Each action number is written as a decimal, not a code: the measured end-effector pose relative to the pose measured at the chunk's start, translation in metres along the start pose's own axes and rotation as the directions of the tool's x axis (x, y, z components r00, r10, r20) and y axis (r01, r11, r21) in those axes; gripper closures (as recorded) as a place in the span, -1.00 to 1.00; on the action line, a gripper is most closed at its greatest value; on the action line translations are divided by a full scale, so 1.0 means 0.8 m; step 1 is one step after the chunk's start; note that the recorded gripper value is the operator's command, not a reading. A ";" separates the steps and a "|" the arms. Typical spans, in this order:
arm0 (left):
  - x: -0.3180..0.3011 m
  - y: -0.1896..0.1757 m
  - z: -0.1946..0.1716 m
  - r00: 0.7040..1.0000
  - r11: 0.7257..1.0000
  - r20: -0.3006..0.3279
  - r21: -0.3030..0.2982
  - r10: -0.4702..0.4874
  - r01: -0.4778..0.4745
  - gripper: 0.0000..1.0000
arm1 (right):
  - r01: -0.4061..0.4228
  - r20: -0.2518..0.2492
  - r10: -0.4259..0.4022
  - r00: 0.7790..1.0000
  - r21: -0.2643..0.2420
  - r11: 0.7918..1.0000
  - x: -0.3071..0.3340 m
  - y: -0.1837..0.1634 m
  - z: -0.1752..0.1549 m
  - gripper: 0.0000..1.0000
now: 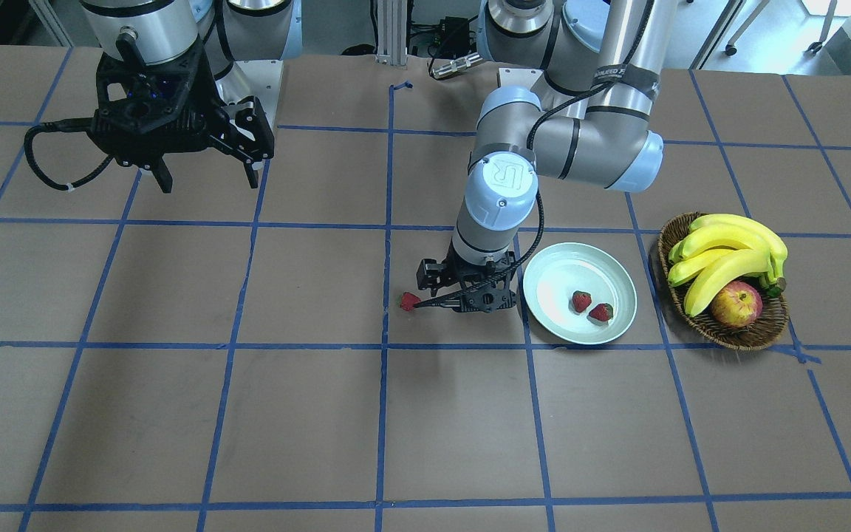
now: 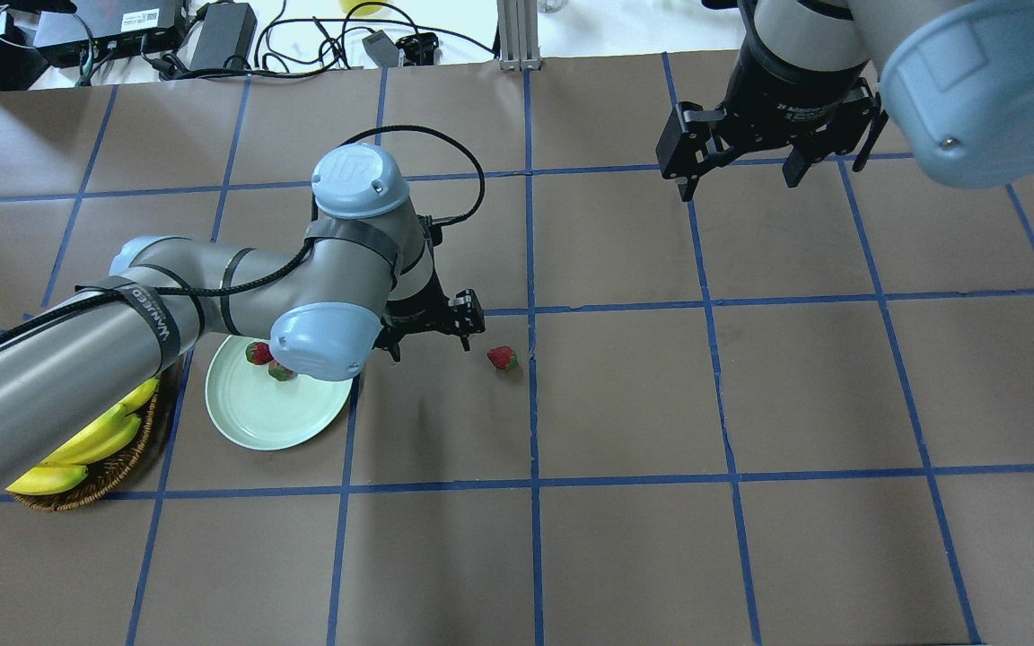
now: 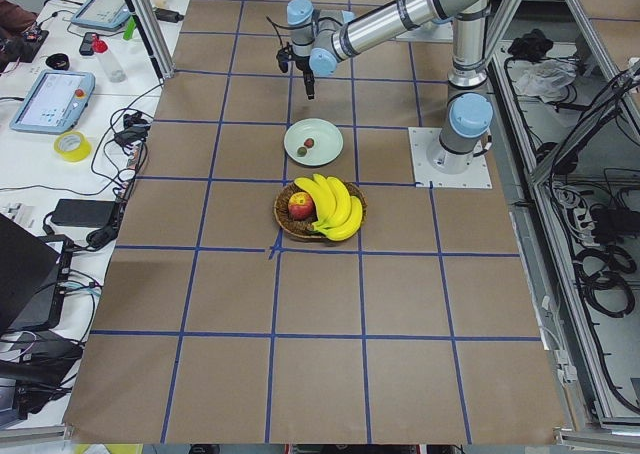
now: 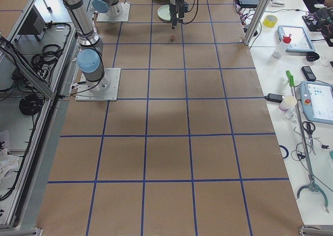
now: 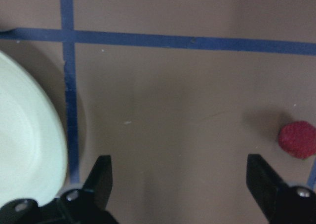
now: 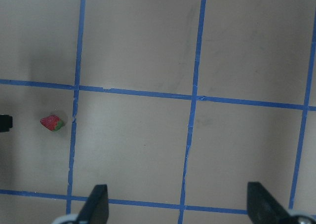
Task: Collect all strawberries into plate
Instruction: 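Reach the left gripper to the last strawberry and grasp it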
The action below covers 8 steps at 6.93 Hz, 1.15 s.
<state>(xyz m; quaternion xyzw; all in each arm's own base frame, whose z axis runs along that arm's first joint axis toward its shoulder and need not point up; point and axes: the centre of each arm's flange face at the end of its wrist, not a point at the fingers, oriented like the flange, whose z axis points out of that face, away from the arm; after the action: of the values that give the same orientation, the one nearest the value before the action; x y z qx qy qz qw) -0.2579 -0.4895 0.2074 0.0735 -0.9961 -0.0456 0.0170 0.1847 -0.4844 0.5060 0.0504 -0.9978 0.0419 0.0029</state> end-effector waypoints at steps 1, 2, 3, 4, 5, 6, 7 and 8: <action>0.017 0.001 0.016 0.999 0.999 -0.017 0.015 -0.030 0.030 -0.91 | 0.000 0.001 0.000 1.000 0.000 1.000 0.000 0.000 0.000 -1.00; 0.029 0.001 0.028 0.998 0.998 -0.032 0.026 -0.051 0.052 -0.93 | -0.001 0.001 0.001 1.000 0.000 1.000 0.000 0.000 0.000 -1.00; 0.040 0.004 0.034 0.997 0.998 -0.041 0.033 -0.059 0.060 -0.98 | -0.001 0.000 0.001 1.000 0.000 1.000 0.000 0.000 0.000 -1.00; 0.053 0.008 0.035 0.997 0.997 -0.046 0.040 -0.063 0.065 -0.99 | -0.002 0.001 0.002 1.000 0.002 1.000 0.000 0.000 0.000 -1.00; 0.063 0.009 0.034 0.996 0.997 -0.051 0.045 -0.067 0.070 -0.99 | -0.003 0.003 0.003 1.000 0.006 1.000 0.000 -0.001 -0.001 -1.00; 0.068 0.009 0.035 0.996 0.997 -0.056 0.042 -0.069 0.071 -0.98 | -0.003 0.008 0.003 1.000 0.008 1.000 -0.001 -0.001 -0.001 -1.00; 0.071 0.009 0.039 0.996 0.997 -0.063 0.033 -0.069 0.071 -0.98 | -0.003 0.010 0.003 1.000 0.009 1.000 -0.001 -0.001 -0.001 -1.00; 0.073 0.010 0.044 0.996 0.997 -0.062 0.023 -0.068 0.069 -0.73 | -0.003 0.011 0.003 1.000 0.009 1.000 -0.001 -0.001 -0.001 -1.00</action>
<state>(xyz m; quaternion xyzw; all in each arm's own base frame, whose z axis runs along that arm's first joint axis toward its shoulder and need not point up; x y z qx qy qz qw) -0.3182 -0.4870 0.1744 0.1091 -0.9925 -0.0313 0.0452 0.1860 -0.4851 0.5070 0.0491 -0.9977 0.0462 -0.0031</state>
